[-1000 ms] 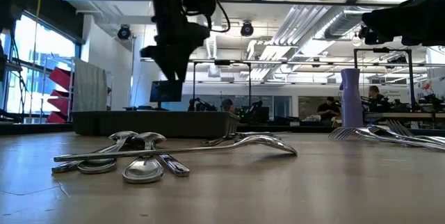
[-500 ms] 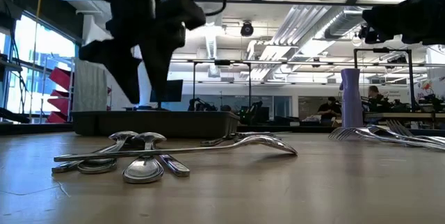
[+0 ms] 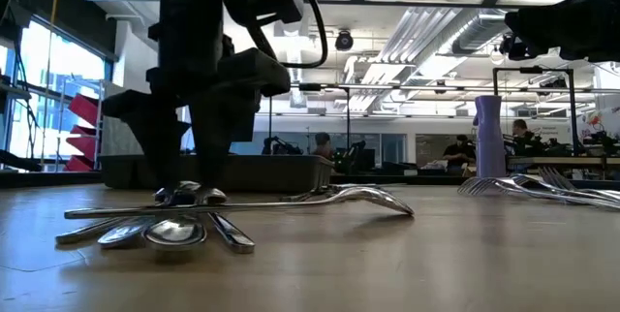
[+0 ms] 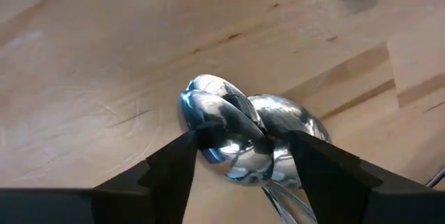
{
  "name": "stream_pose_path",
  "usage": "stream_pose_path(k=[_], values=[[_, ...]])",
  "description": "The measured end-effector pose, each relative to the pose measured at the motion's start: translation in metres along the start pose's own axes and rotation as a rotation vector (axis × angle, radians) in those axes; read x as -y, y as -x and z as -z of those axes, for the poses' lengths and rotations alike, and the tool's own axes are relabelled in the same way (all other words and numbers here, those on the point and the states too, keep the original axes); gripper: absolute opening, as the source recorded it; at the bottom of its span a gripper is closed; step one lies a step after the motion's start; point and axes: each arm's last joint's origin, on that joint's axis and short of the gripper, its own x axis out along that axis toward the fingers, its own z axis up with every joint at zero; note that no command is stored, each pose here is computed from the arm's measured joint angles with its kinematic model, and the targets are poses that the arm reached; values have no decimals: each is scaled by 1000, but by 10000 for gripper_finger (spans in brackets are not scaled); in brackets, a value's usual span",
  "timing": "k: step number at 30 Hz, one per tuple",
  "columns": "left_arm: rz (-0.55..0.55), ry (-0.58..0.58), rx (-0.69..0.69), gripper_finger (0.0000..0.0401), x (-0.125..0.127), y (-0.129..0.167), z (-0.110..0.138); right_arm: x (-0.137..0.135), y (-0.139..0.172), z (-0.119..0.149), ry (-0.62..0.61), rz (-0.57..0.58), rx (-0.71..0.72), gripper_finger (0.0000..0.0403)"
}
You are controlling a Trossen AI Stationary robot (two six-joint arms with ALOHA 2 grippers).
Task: Sort silverware
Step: Put the silver spoon into the organizing bin
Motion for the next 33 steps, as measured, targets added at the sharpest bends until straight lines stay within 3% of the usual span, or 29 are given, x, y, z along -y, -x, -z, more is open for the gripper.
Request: stream_pose_path(k=[11,16,25,29,33], values=[[-34,-53,16,9,-1,3,0,0,0,0,-1,0,0,73],[-53,-95,53,7,5,14,-5,0,0,0,-1,0,0,73],[4,-192,56,3,10,28,-12,0,0,0,-1,0,0,73],[114,-350,-6,40,21,30,-2,0,0,0,0,0,0,73],[178,-542,8,106,32,31,15,0,0,0,1,0,0,73]])
